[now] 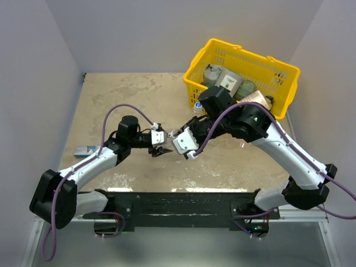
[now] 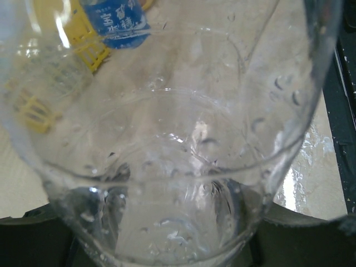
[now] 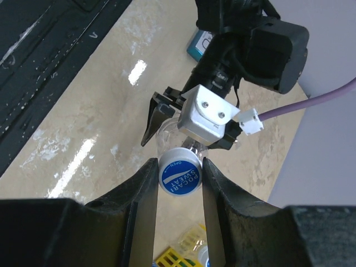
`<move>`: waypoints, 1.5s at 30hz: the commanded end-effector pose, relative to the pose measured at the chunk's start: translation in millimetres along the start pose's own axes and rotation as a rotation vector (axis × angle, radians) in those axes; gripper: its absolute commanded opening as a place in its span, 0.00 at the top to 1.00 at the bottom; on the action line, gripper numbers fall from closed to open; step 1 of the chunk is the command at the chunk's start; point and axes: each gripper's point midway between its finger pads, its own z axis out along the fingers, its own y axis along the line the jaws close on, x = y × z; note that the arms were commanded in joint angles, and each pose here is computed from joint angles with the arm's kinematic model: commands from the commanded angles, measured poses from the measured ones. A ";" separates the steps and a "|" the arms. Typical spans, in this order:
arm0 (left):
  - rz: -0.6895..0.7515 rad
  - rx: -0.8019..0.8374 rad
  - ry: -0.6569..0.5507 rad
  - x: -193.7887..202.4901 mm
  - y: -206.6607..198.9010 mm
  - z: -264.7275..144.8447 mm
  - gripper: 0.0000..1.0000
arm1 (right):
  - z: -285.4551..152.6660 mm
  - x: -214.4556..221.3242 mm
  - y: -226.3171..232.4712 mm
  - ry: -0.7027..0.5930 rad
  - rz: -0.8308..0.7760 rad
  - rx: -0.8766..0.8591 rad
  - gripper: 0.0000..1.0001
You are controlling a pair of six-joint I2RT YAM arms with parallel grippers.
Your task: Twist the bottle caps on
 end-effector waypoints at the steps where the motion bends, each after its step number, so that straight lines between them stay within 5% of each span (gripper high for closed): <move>1: 0.069 -0.033 -0.045 -29.9 12.9 -2.6 1.00 | 1.3 7.9 1.3 0.041 -0.050 -0.036 1.00; 36: 0.248 -0.060 -0.089 -48.8 21.8 -6.9 1.00 | 14.9 36.6 -8.3 0.102 -0.092 -0.021 1.00; 45: 0.272 -0.178 -0.149 -64.4 37.6 -12.7 1.00 | 23.9 47.8 -12.2 0.076 0.093 0.012 1.00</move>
